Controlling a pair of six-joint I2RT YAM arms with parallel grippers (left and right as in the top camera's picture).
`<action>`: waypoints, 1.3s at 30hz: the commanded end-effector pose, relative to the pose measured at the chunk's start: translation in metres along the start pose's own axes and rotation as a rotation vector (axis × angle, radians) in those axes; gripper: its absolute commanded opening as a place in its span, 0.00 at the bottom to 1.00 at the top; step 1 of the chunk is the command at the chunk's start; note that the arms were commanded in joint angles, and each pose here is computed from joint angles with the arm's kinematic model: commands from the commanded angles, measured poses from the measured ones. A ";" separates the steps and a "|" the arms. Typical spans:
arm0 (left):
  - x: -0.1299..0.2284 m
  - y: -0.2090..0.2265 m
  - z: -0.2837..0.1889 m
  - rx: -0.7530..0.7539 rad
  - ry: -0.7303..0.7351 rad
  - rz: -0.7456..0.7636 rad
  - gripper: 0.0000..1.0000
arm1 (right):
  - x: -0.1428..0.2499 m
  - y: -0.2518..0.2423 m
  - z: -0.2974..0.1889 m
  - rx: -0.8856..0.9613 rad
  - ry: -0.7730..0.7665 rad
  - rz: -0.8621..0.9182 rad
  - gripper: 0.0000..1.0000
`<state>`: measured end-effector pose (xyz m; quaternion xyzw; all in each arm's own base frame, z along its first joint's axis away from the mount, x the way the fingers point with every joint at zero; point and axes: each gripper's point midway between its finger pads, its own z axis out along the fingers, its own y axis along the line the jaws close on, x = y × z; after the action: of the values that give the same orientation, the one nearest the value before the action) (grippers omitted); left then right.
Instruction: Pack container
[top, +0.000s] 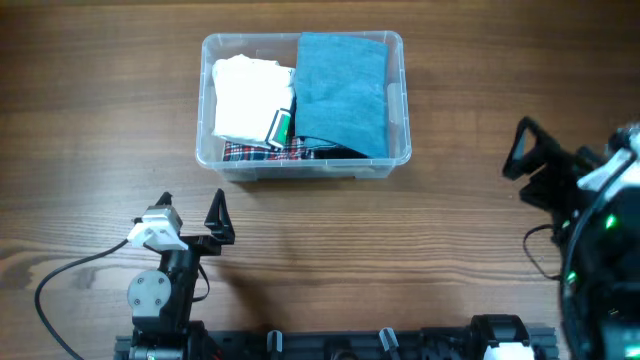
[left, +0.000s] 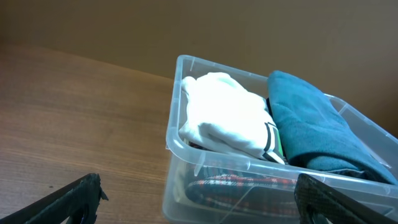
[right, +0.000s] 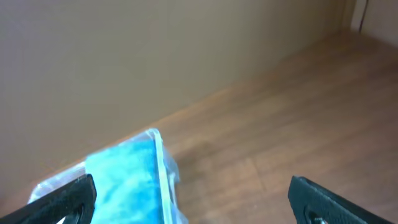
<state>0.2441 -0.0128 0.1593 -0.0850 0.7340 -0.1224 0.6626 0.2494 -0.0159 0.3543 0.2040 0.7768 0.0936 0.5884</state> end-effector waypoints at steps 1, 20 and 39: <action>0.001 0.004 0.000 -0.017 -0.007 0.008 1.00 | 0.018 -0.003 0.001 -0.078 -0.100 -0.026 1.00; 0.001 0.004 0.000 -0.017 -0.007 0.008 1.00 | 0.145 -0.012 0.027 -0.375 -0.395 -0.460 1.00; 0.001 0.004 0.000 -0.017 -0.007 0.008 1.00 | 0.178 -0.031 0.045 -0.304 -0.245 -0.551 1.00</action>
<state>0.2442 -0.0127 0.1590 -0.0851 0.7338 -0.1222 0.6628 0.2455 0.0278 0.1743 -0.0865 0.7037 0.0270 0.7047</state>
